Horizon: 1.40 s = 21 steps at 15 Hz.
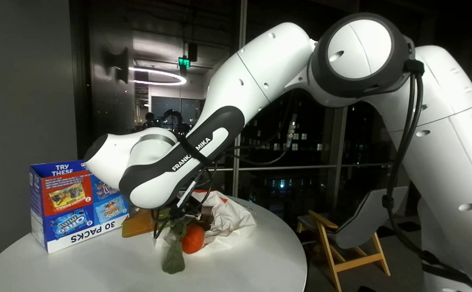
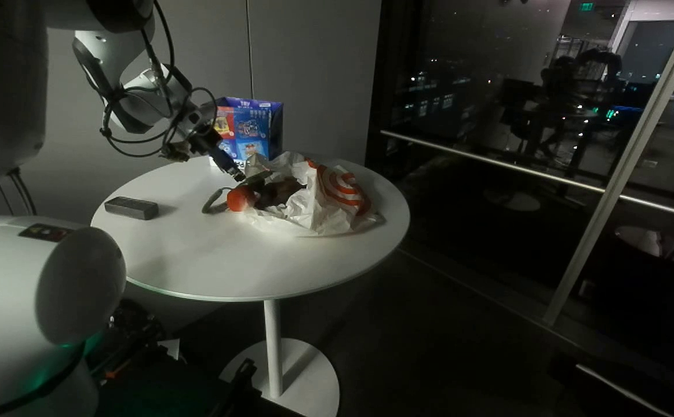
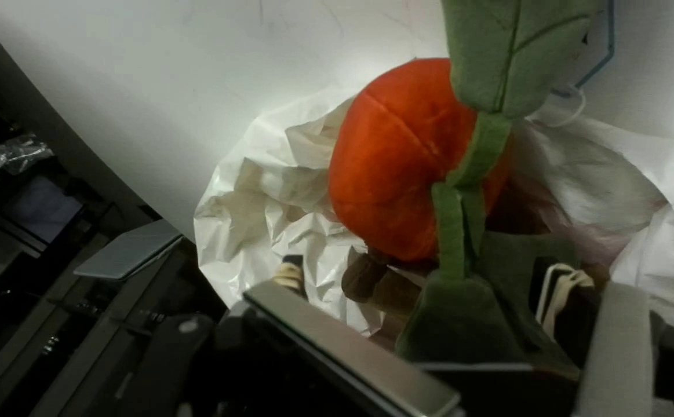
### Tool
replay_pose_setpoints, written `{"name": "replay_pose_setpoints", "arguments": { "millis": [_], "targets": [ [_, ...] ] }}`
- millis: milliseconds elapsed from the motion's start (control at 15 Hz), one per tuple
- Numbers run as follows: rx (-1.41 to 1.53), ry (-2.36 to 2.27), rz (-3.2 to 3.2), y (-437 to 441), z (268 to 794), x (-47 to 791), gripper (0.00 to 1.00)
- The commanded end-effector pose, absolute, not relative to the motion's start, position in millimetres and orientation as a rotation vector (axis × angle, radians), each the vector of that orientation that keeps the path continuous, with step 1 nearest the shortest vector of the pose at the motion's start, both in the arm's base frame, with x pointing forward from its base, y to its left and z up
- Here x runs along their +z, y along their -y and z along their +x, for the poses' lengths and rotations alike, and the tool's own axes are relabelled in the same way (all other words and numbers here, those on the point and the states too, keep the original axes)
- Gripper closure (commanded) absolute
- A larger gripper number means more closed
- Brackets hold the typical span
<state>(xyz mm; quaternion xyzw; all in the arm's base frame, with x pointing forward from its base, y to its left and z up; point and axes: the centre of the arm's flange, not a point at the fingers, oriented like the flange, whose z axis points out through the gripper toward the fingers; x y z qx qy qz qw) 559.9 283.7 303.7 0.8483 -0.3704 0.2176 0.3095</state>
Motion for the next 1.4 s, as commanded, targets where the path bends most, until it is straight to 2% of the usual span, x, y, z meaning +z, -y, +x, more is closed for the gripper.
{"name": "replay_pose_setpoints", "arguments": {
  "millis": [0,200,467,1333],
  "targets": [
    [0.570,1.084,2.103,-281.4,551.5,306.7,0.00],
    [0.601,1.260,1.968,-258.7,527.7,326.2,0.00],
    [0.489,1.384,1.887,-234.9,502.0,347.6,0.00],
    [0.366,1.517,1.914,-219.7,529.9,320.6,0.00]
  ]
}}
